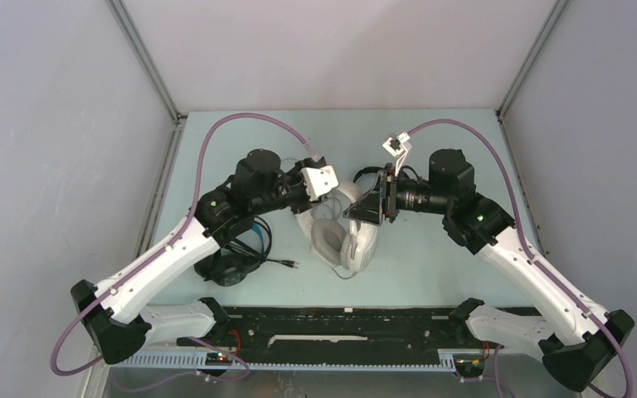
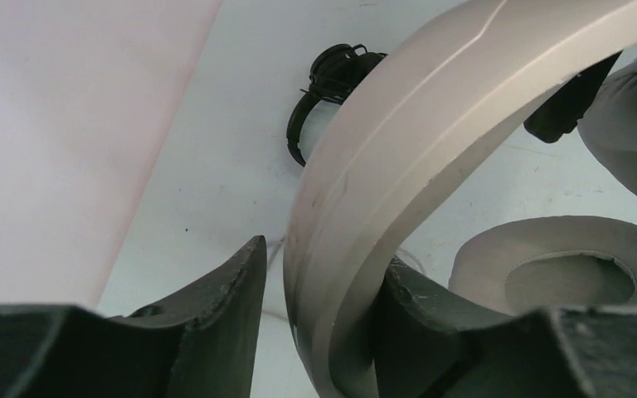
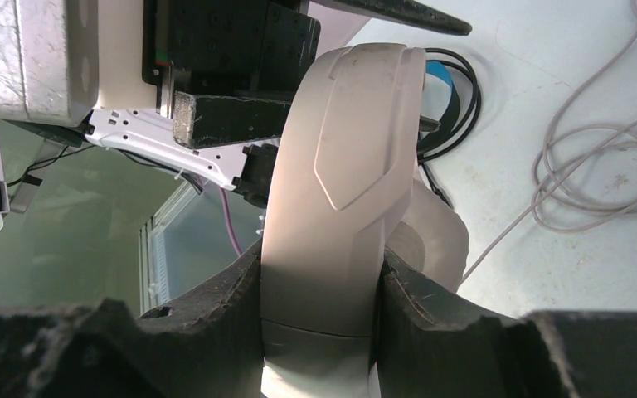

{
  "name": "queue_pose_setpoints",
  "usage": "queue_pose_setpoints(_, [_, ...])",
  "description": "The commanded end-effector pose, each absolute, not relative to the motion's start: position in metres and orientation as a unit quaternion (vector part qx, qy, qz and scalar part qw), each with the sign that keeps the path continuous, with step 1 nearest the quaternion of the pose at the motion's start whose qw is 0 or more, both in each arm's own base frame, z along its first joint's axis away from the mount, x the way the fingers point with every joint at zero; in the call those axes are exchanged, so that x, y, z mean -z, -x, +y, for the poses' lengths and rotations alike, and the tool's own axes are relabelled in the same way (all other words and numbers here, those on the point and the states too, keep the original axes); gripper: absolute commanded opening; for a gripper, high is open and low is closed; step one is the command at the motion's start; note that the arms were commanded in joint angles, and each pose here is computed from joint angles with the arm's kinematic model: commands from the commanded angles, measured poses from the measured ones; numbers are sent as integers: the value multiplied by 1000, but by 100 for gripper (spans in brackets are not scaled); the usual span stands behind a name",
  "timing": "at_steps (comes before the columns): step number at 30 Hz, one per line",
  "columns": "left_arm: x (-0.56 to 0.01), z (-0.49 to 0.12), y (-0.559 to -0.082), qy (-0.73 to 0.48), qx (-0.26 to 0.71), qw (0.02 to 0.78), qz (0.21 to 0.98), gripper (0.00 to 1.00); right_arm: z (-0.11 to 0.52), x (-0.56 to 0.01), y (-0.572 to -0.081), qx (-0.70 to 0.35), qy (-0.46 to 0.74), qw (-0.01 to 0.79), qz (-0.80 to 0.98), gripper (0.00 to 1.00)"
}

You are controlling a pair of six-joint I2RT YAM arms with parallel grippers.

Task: Wrap the headphones
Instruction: Pick up the headphones from the center of the board.

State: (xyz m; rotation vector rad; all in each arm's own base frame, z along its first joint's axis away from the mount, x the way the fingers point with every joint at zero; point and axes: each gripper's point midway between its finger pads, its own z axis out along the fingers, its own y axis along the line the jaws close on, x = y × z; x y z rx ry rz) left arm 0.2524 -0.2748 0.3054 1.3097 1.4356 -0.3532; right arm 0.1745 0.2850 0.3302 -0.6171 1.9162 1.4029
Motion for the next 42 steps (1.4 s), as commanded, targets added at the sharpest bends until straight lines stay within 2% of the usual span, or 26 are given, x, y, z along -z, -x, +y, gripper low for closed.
queue_pose_setpoints(1, [-311, -280, -252, -553, 154, 566, 592, 45, 287, -358, -175, -553, 251, 378, 699, 0])
queue_pose_setpoints(3, [-313, -279, -252, -552, 153, 566, 593, 32, 288, -355, -179, -550, 251, 378, 702, 2])
queue_pose_setpoints(6, [-315, -271, -257, -539, 134, 567, 609, 6, 288, -354, -186, -542, 243, 387, 705, 12])
queue_pose_setpoints(7, [-315, -266, -260, -530, 124, 566, 619, 1, 287, -355, -189, -539, 239, 394, 705, 18])
queue_pose_setpoints(13, [-322, -232, -278, -447, 62, 559, 696, 0, 272, -373, -207, -510, 212, 463, 693, 58])
queue_pose_setpoints(17, [-330, -220, -285, -390, 63, 552, 734, 0, 263, -381, -214, -484, 211, 505, 683, 75])
queue_pose_setpoints(21, [-337, -205, -292, -322, 83, 554, 763, 0, 259, -390, -208, -486, 225, 540, 649, 86])
queue_pose_setpoints(31, [-384, -136, -310, -68, 146, 621, 767, 0, 260, -373, -203, -454, 284, 607, 587, 87])
queue_pose_setpoints(36, [-409, -128, -297, -31, 205, 640, 740, 0, 274, -369, -192, -479, 309, 622, 536, 85])
queue_pose_setpoints(42, [-431, -137, -281, -38, 249, 638, 728, 0, 297, -354, -188, -464, 347, 644, 499, 76])
